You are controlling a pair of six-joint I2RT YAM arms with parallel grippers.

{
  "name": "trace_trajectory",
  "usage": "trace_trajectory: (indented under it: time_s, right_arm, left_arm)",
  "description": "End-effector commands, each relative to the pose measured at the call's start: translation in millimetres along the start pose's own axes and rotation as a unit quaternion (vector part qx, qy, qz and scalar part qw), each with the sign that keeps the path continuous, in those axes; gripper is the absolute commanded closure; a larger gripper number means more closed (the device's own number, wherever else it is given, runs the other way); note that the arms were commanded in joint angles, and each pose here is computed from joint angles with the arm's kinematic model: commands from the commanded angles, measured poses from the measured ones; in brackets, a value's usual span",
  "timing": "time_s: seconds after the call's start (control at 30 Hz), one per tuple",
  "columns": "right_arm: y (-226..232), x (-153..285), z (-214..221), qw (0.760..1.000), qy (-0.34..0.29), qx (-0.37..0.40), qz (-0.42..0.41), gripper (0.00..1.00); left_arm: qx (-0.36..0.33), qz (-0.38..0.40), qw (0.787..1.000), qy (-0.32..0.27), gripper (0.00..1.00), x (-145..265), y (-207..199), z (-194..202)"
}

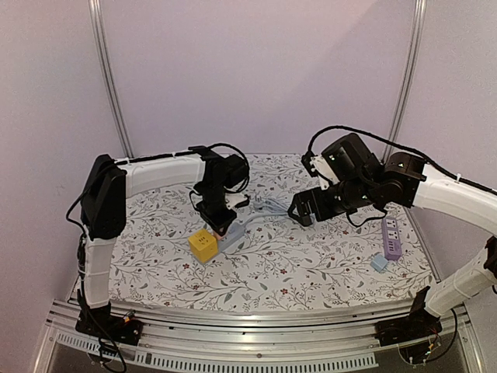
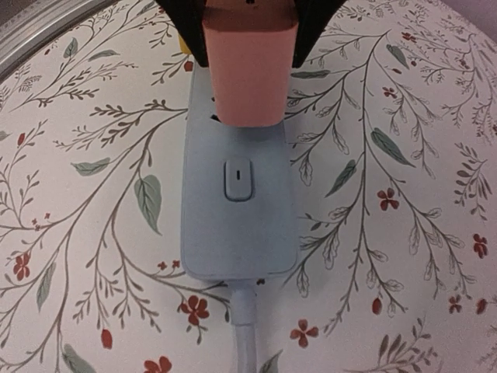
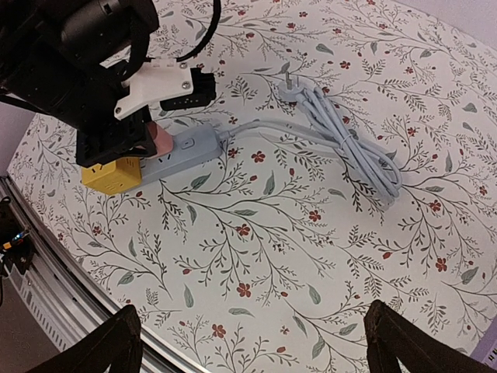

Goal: Insert the plug

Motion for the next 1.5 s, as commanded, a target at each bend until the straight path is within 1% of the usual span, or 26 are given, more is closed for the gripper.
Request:
trace_trajectory:
  time_s: [0.0,0.2,0.43,0.63,0.87,1.07,1.13,1.47]
  right_arm:
    - [1,-3,0,1.0,0.007,0.004,0.002,0.01]
    - [-1,-4,2,1.0,0.009,0.006,0.003,0.01]
    - [1,-7,2,1.0,0.013,0.006,0.0,0.01]
    - [3,-13,2,1.0,0.02,0.004,0.0,0.01]
    - [7,-22,-1,1.0,0.025,0.004,0.002,0.01]
    - [10,-28,-4,1.0,0.026,0.004,0.003,0.01]
    - [11,-29,-5,1.0,0.024,0.005,0.004,0.01]
    - [14,-33,-7,1.0,0.022,0.0,-0.001,0.01]
  left_arm:
    - [0.01,0.017,1.0,0.012,1.0,-18,7,0]
    - [0.01,0.025,0.999,0.018,1.0,-21,12,5]
    - [0.025,0.027,0.999,0.013,1.0,-28,19,13]
    - [0.04,0.047,0.998,-0.002,1.0,-34,17,17]
    - [0.04,0.038,0.998,0.006,1.0,-37,18,18]
    - [0.057,0.031,0.998,0.01,1.0,-38,18,20]
    - [0.058,0.018,0.998,0.013,1.0,-37,20,20]
    - [0.036,0.004,0.999,0.035,1.0,-41,14,25]
Point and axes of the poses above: each gripper's point midway between its finger pads, its own x axis back along the fingers, its own y axis along the line the jaws close on, z = x × y, the point moved 9 cm from there along x, back along the fingers, and after that the axes turned 13 degrees about -x, right-handed, at the moved point
